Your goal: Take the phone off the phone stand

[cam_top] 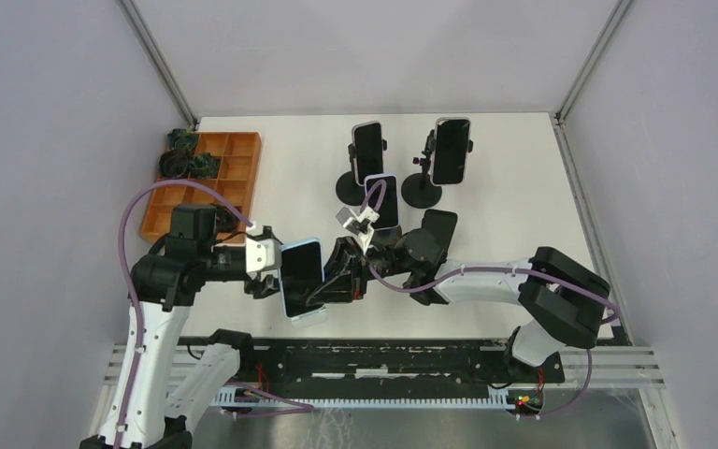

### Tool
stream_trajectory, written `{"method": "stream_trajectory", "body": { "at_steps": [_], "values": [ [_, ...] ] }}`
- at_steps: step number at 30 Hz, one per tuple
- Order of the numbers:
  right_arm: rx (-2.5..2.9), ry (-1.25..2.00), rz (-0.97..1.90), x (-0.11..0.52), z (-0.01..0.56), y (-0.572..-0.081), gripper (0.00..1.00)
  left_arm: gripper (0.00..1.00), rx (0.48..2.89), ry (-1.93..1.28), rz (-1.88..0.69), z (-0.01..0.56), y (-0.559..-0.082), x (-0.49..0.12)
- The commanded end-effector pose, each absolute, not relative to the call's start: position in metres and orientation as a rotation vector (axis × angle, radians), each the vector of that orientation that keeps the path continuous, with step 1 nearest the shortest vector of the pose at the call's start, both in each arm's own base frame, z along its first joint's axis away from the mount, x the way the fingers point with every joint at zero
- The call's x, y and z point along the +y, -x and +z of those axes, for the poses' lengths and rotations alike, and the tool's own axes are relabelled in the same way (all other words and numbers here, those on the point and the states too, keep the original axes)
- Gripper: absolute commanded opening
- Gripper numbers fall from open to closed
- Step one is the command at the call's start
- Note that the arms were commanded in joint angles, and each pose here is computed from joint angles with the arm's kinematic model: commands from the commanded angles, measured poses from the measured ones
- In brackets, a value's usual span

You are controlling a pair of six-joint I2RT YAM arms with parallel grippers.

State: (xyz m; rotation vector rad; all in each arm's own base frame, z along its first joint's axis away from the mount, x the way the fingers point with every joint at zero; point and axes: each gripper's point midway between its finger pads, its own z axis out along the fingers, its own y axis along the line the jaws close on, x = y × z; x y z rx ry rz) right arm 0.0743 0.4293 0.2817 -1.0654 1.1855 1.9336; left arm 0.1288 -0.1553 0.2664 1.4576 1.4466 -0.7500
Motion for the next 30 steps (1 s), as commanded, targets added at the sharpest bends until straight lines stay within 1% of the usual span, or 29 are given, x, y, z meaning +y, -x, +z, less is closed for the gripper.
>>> {"method": "stream_trajectory", "body": {
  "at_steps": [1, 3, 6, 7, 9, 12, 13, 14, 16, 17, 20, 25, 30],
  "values": [
    [0.995, 0.925, 1.919, 0.423, 0.338, -0.081, 0.00, 0.56, 1.302, -1.527, -0.767, 0.271, -0.119, -0.162],
    [0.999, 0.904, 1.924, 0.422, 0.340, -0.081, 0.00, 0.39, 1.246, -1.574, -0.763, 0.269, -0.112, -0.162],
    [1.021, 0.866, 1.926, 0.424, 0.341, -0.083, 0.00, 0.17, 1.204, -1.587, -0.759, 0.270, -0.109, -0.163],
    [1.034, 0.854, 1.926, 0.425, 0.341, -0.085, 0.01, 0.13, 1.193, -1.590, -0.754, 0.271, -0.109, -0.164],
    [1.066, 0.829, 1.913, 0.426, 0.339, -0.089, 0.04, 0.07, 1.166, -1.600, -0.737, 0.273, -0.108, -0.164],
    [1.136, 0.791, 1.861, 0.429, 0.334, -0.099, 0.14, 0.03, 1.135, -1.606, -0.713, 0.278, -0.106, -0.164],
    [1.162, 0.780, 1.833, 0.430, 0.333, -0.104, 0.21, 0.02, 1.129, -1.606, -0.710, 0.279, -0.106, -0.164],
    [1.190, 0.769, 1.801, 0.431, 0.332, -0.109, 0.31, 0.02, 1.123, -1.606, -0.709, 0.280, -0.104, -0.164],
    [1.252, 0.745, 1.726, 0.432, 0.326, -0.120, 0.41, 0.02, 1.115, -1.606, -0.713, 0.281, -0.101, -0.164],
    [1.290, 0.718, 1.676, 0.432, 0.324, -0.128, 0.50, 0.02, 1.115, -1.607, -0.720, 0.281, -0.100, -0.164],
    [1.426, 0.668, 1.488, 0.432, 0.308, -0.157, 0.58, 0.02, 1.118, -1.621, -0.748, 0.281, -0.095, -0.164],
    [1.439, 0.643, 1.374, 0.426, 0.313, -0.171, 0.71, 0.02, 1.147, -1.608, -0.824, 0.284, -0.091, -0.166],
    [1.409, 0.618, 1.277, 0.419, 0.332, -0.184, 0.74, 0.02, 1.136, -1.598, -0.847, 0.287, -0.089, -0.168]
  ]
}}
